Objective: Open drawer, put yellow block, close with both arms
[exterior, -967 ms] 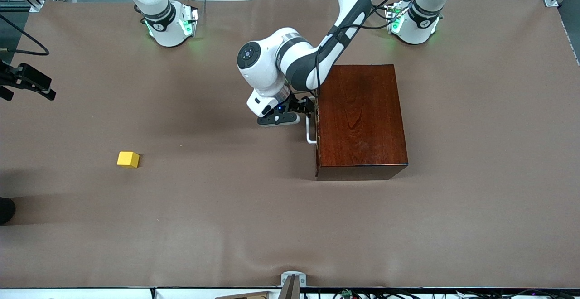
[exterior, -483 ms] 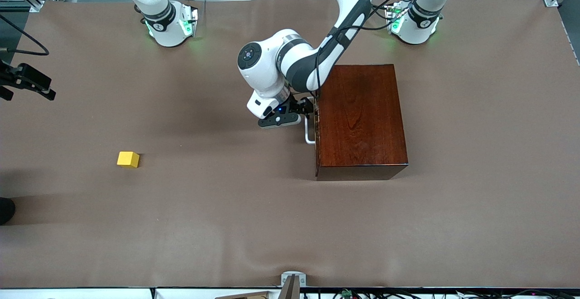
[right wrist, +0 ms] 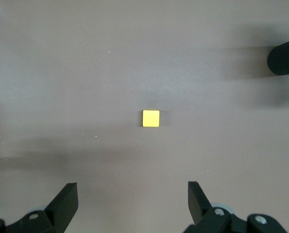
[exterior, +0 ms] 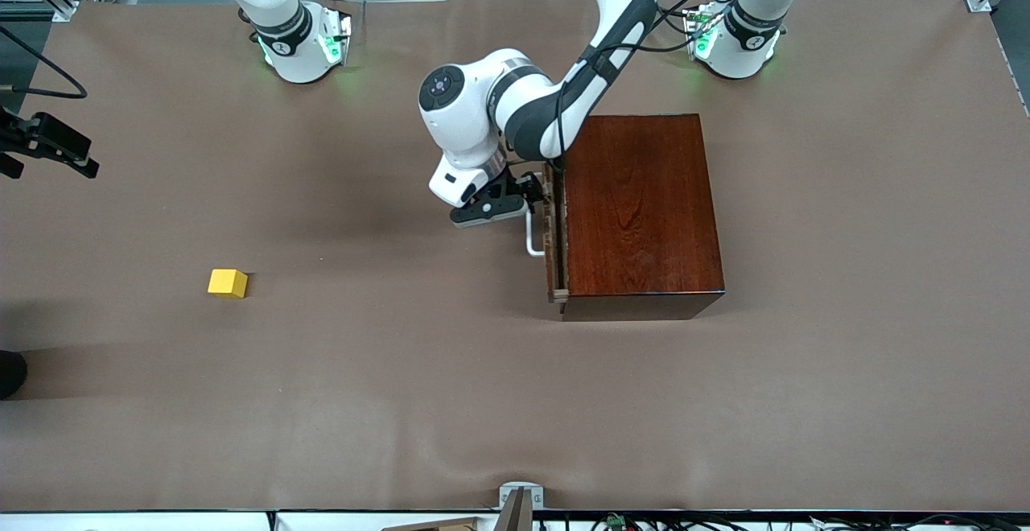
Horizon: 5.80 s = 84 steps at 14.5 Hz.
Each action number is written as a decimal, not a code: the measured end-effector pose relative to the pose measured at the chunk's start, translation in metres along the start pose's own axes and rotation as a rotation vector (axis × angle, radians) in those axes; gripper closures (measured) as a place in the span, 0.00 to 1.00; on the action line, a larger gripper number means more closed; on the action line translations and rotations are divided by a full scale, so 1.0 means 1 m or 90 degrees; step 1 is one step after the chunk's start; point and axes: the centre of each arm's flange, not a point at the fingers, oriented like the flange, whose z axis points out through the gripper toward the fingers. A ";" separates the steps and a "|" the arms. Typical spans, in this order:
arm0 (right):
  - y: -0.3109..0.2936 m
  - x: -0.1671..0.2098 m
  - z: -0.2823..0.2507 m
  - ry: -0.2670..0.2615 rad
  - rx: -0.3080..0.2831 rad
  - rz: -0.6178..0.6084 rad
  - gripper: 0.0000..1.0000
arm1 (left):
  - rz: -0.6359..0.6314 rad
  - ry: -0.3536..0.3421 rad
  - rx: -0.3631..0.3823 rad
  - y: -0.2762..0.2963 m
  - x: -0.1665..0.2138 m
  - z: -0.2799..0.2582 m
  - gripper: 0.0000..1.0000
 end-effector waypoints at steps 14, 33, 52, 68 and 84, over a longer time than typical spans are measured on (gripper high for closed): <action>0.000 0.000 0.000 0.000 0.000 0.000 0.00 | -0.061 0.049 -0.157 0.041 -0.021 -0.026 0.00; -0.004 0.014 0.027 -0.026 0.011 -0.001 0.00 | -0.142 0.051 -0.015 -0.264 0.182 -0.243 0.00; -0.017 0.081 0.155 -0.055 -0.005 -0.011 0.00 | -0.003 -0.067 -0.054 -0.599 0.252 -0.241 0.00; 0.018 0.105 0.298 -0.123 0.031 0.052 0.00 | 0.027 -0.081 -0.077 -0.589 0.239 -0.254 0.00; 0.046 0.065 0.431 -0.117 0.014 0.088 0.00 | 0.043 -0.095 -0.081 -0.582 0.209 -0.244 0.00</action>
